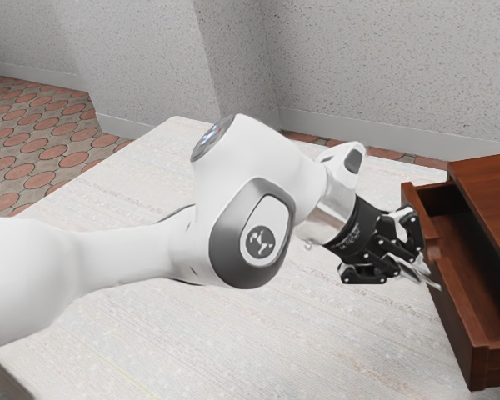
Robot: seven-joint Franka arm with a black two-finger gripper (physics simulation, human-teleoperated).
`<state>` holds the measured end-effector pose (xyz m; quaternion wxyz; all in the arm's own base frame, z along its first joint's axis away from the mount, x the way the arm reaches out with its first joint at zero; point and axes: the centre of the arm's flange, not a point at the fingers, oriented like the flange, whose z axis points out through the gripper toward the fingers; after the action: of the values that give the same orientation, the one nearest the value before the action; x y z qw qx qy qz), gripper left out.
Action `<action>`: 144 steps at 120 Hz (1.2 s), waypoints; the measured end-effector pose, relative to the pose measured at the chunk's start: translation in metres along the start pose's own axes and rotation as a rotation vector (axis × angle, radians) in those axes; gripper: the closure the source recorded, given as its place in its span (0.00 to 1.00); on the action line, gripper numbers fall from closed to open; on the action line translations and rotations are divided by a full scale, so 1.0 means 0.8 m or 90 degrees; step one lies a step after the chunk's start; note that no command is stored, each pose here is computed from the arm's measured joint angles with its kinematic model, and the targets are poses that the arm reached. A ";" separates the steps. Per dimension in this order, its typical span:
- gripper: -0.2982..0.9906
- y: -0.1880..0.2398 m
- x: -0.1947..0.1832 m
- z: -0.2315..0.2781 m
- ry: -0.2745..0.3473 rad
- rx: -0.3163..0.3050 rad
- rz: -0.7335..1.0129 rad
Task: Pull the drawer handle with one arm to open the drawer
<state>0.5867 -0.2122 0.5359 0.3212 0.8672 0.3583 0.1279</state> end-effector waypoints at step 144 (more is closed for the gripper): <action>0.77 -0.053 0.022 -0.051 0.023 0.006 -0.030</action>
<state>0.5579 -0.1586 0.5395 0.3138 0.8577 0.3846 0.1341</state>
